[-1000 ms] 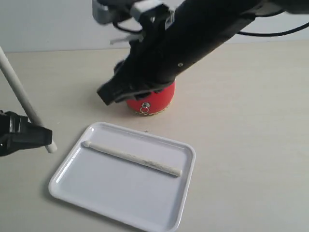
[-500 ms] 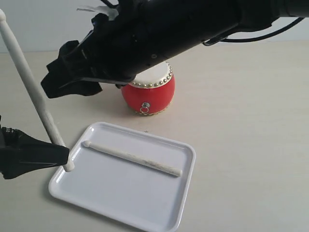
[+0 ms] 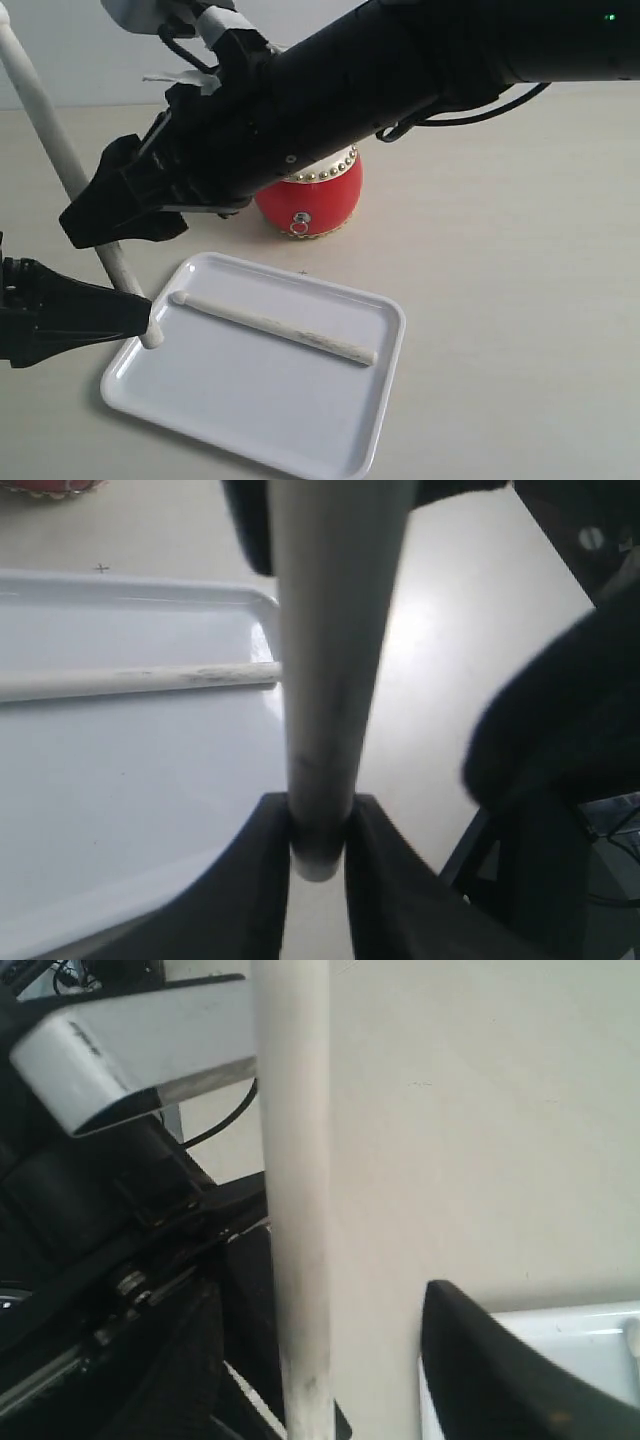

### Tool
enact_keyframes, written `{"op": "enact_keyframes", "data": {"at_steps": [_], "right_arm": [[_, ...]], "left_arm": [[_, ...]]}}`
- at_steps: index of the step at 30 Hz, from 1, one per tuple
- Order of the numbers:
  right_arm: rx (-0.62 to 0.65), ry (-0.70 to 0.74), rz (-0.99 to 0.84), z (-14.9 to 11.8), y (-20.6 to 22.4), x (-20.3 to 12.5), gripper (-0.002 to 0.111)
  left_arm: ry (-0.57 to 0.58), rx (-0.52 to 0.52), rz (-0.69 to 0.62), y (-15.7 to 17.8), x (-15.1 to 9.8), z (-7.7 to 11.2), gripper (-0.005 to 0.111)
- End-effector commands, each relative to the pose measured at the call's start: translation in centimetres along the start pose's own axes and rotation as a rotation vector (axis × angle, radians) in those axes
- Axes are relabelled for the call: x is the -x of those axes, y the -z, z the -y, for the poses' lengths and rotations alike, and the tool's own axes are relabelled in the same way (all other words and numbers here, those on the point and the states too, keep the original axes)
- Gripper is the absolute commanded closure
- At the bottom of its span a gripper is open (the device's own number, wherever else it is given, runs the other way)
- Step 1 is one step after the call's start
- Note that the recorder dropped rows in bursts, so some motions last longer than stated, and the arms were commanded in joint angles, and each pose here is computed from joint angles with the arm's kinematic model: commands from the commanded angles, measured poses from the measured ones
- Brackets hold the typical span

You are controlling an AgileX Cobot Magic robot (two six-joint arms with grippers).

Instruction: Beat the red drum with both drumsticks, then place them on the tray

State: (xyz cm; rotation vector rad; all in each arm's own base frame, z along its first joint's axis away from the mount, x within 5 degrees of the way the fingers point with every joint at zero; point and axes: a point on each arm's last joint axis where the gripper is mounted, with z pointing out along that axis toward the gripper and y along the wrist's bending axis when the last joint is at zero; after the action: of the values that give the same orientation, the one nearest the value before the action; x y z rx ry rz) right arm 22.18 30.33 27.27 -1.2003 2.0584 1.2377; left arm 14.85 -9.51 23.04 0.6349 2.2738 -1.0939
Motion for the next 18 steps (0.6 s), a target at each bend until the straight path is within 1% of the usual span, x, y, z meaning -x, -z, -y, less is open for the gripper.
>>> {"op": "enact_keyframes", "data": {"at_steps": [1, 5, 7, 10, 15, 16, 18], "right_arm": [[-0.001, 0.019, -0.006, 0.32, -1.19, -0.4, 0.051], [0.003, 0.04, -0.002, 0.1, -1.83, -0.52, 0.052], [-0.002, 0.038, 0.002, 0.15, -1.83, -0.48, 0.056], [-0.01, 0.038, 0.006, 0.22, -1.83, -0.45, 0.072], [-0.012, 0.038, 0.007, 0.24, -1.83, -0.44, 0.105], [-0.012, 0.038, 0.007, 0.24, -1.83, -0.44, 0.108], [-0.012, 0.037, 0.008, 0.23, -1.83, -0.43, 0.108]], "left_arm": [[-0.005, -0.027, 0.02, 0.05, 0.14, 0.27, 0.107], [-0.011, -0.028, 0.021, 0.05, 0.14, 0.28, 0.107], [-0.024, -0.031, 0.021, 0.05, 0.15, 0.31, 0.107], [-0.022, -0.032, 0.023, 0.05, 0.16, 0.32, 0.107], [-0.012, -0.041, 0.037, 0.06, 0.29, 0.4, 0.106], [-0.019, -0.043, 0.041, 0.06, 0.33, 0.42, 0.105], [-0.027, -0.045, 0.048, 0.07, 0.38, 0.44, 0.097]]}}
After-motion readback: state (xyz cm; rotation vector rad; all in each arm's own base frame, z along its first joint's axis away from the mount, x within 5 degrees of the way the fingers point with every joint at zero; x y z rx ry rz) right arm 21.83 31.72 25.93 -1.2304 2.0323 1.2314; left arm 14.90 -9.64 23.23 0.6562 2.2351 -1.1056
